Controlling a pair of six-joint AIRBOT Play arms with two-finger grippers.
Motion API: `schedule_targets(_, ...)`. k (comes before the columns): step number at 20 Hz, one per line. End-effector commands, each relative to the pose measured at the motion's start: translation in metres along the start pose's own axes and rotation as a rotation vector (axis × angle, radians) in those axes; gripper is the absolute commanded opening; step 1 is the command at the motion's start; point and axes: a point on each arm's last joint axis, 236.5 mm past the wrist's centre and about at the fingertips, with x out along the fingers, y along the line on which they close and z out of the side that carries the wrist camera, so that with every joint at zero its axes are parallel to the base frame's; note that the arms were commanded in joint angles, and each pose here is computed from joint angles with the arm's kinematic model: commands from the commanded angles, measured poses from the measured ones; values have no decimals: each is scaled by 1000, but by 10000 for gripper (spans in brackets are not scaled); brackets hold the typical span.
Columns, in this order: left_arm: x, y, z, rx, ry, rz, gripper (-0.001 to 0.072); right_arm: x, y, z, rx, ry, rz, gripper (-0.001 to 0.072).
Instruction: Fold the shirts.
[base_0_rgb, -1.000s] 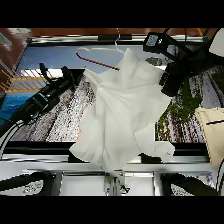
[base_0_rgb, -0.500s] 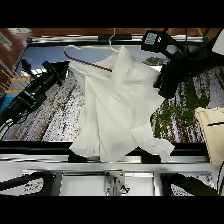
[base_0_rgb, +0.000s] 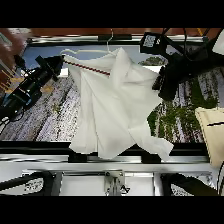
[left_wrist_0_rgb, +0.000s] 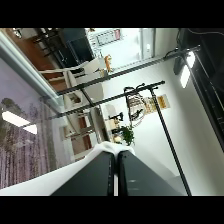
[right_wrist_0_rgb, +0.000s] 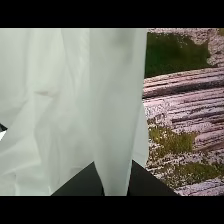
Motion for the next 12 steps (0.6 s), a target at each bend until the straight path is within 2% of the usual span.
schedule_targets(1, 1, -18, 4, 19, 7, -51, 45, -1, -7, -7, 5, 30, -29, 62)
schedule_targets(6, 0, -11, -6, 60, 51, -25, 44, -1, -15, -1, 11, 3, -66, 62)
schedule_targets(12, 0, 13, -5, 47, 54, 71, 44, -1, -13, 3, 8, -12, -54, 62)
